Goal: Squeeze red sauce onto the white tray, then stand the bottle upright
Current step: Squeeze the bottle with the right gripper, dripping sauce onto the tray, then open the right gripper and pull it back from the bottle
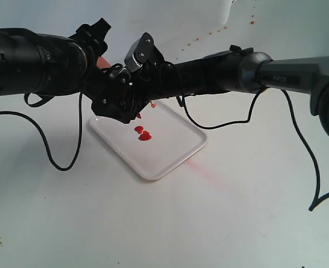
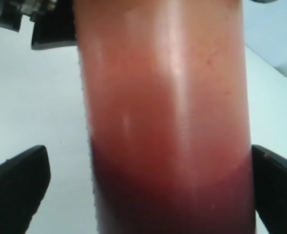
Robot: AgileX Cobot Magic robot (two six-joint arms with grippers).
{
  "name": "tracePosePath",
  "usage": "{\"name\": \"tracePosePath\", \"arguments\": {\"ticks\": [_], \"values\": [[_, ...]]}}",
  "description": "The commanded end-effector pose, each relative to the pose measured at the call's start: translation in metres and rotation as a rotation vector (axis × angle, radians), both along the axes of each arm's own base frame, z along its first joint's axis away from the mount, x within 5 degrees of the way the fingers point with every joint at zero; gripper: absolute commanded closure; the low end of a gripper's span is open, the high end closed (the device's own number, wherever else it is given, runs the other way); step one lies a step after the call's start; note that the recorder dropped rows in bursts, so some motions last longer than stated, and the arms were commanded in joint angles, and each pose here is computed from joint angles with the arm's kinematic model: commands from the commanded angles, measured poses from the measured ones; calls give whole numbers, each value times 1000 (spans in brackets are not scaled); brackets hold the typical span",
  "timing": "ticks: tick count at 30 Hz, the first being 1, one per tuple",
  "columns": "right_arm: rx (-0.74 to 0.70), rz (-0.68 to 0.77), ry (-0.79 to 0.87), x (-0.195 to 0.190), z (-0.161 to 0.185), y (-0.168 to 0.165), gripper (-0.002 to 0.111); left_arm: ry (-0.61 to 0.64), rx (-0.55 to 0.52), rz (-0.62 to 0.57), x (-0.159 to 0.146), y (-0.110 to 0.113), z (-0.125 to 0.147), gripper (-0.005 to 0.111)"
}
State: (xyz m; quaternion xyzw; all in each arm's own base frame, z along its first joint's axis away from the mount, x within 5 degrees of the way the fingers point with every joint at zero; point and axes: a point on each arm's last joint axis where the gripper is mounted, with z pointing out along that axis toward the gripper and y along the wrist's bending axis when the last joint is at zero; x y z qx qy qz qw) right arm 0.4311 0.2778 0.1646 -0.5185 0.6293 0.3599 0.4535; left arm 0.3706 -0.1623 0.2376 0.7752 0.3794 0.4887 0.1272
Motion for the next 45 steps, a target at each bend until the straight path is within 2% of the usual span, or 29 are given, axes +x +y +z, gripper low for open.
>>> {"name": "tracePosePath", "arguments": {"ticks": [1, 6, 13, 17, 22, 27, 30, 34, 39, 41, 45], "values": [[-28, 21, 17, -3, 6, -4, 3, -36, -4, -7, -1, -1, 10, 107], [-78, 4, 26, 2, 11, -18, 3, -35, -3, -8, -1, -1, 10, 107], [-46, -65, 109, 16, 27, -56, 4, -35, -3, -8, -1, -1, 10, 107], [-9, -87, 192, 22, 36, -85, 4, -35, -3, -8, -1, -1, 10, 107], [-13, -184, 364, 31, 33, -124, 4, -35, -3, -8, -1, -1, 10, 107], [101, -104, 487, 26, 42, -145, 8, -35, -3, -8, -1, -1, 10, 107], [124, -135, 552, 27, 46, -147, 20, -35, -3, -8, -1, -1, 10, 107], [90, -147, 608, 24, 42, -146, 46, -35, -3, -8, -1, -1, 10, 107], [99, -193, 741, 21, 36, -148, 91, -34, -5, -9, -1, -1, 10, 107], [75, -196, 746, 20, 32, -150, 108, -34, -8, -13, -1, -2, 10, 107], [43, -149, 652, 10, 31, -152, 108, -33, -10, -17, -1, -2, 10, 107]]}}
